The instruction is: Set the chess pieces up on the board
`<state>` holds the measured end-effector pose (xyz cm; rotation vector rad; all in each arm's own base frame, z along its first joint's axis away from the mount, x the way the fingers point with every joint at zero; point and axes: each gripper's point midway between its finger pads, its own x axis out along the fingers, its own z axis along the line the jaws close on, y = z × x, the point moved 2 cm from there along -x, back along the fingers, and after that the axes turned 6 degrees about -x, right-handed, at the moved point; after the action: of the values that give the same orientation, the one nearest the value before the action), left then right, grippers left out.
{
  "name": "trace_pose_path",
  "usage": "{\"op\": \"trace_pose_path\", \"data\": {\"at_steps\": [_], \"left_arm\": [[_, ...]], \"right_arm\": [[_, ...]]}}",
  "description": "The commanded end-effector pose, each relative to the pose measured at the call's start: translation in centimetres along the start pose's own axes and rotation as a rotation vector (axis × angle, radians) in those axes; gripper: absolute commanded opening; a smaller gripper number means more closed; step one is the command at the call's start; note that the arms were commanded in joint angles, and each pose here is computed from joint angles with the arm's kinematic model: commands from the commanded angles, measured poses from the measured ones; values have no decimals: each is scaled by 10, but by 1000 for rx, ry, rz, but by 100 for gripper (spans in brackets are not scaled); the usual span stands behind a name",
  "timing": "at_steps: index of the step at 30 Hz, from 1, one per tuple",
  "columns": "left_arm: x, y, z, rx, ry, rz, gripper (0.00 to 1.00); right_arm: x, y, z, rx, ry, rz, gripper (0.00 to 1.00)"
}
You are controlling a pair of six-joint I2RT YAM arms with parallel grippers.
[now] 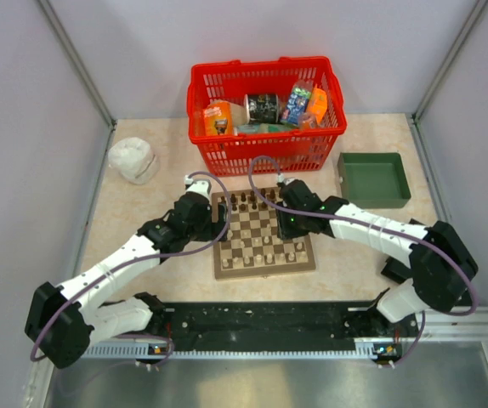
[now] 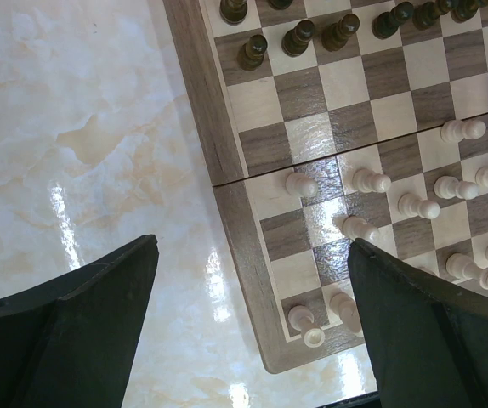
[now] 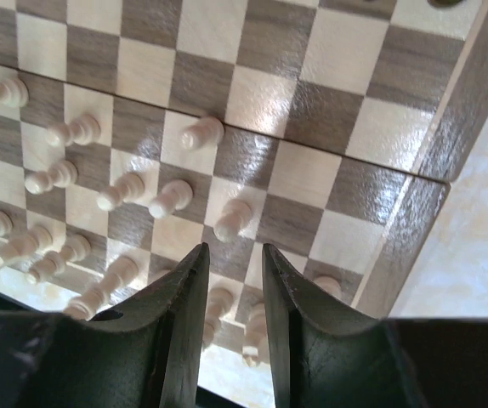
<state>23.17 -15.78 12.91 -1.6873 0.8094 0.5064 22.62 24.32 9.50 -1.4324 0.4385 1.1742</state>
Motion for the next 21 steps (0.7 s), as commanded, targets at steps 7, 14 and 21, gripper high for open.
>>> {"op": "trace_pose_path", "data": {"at_steps": [7,14,21], "left_arm": [[0,-9,-2,-5,7,-38,99],[1,-10,-2,-6,7,-38,99],[0,-11,-3,-6,12,-41,99]], "right_arm": [[14,-21,18,-23,-45,-33,32],[19,-21,18,-24,-48,-28,31],[21,-20,17,-28,-37,-26,27]]}}
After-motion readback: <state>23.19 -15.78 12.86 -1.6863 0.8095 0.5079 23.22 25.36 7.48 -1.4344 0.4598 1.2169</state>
